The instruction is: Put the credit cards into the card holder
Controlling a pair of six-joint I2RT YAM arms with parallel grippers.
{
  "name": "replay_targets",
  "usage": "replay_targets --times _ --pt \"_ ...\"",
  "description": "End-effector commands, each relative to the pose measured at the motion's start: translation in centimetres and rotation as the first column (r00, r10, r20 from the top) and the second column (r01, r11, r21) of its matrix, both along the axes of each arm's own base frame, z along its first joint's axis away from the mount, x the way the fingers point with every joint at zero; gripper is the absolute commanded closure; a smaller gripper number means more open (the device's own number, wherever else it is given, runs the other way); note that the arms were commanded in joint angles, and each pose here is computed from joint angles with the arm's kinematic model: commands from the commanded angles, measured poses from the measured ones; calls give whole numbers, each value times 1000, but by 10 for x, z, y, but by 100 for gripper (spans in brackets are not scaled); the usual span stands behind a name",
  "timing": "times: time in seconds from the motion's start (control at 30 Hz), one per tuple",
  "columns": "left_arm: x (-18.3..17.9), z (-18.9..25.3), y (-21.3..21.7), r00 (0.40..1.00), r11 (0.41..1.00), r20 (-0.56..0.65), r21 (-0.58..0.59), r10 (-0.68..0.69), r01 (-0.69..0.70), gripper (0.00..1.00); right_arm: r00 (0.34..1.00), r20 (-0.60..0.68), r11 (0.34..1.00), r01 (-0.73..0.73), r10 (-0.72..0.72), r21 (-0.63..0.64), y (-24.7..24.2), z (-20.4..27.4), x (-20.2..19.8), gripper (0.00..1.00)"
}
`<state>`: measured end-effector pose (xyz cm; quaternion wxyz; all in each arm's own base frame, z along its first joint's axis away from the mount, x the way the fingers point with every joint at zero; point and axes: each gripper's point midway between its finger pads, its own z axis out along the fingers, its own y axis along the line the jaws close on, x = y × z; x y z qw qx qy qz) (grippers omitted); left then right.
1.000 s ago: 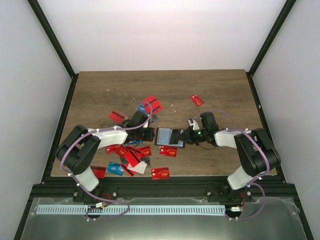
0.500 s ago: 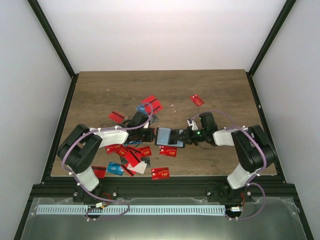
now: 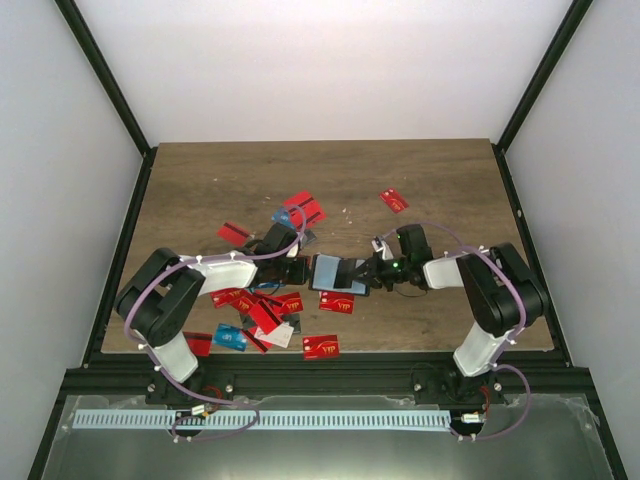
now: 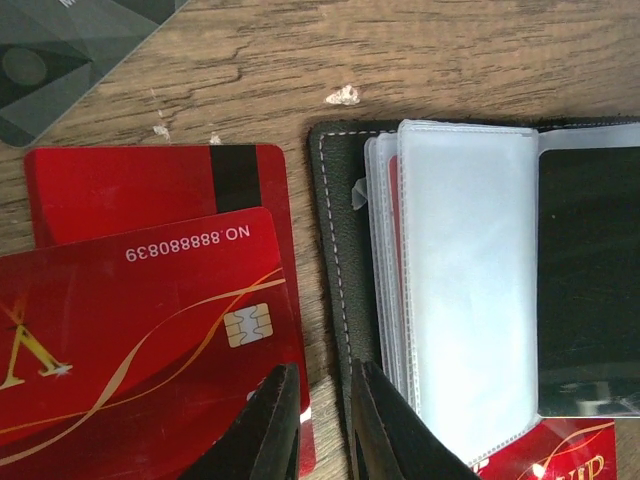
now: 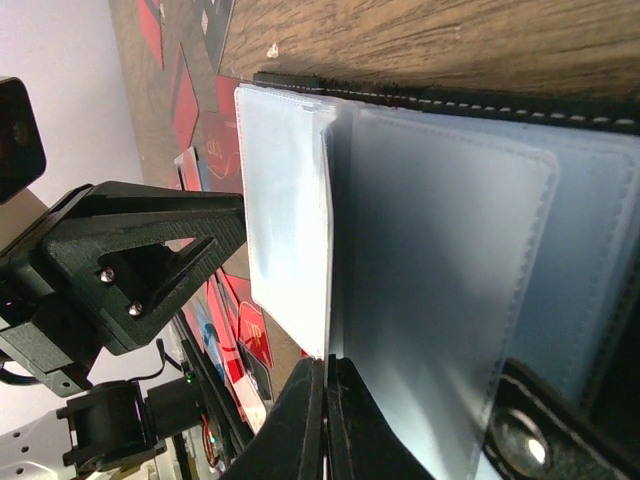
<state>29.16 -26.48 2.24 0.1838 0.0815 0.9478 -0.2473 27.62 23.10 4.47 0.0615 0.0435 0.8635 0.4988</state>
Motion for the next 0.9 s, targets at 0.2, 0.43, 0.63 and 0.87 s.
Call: replay_targets --times 0.2,0.43,0.63,0.87 --pt "0 -6 -5 999 999 -13 -9 -32 32 84 1000 26 999 -18 17 47 8 10 13 99" --pt "-1 -6 -7 999 999 -18 -17 -38 37 84 1000 26 998 -19 18 67 10 10 13 99" --pt "-2 -7 -5 999 999 -22 -11 -31 31 84 999 50 999 16 -18 36 5 14 17 99" --pt "-4 -7 -7 999 999 -27 -19 -34 34 85 999 43 999 16 -18 45 5 11 11 99"
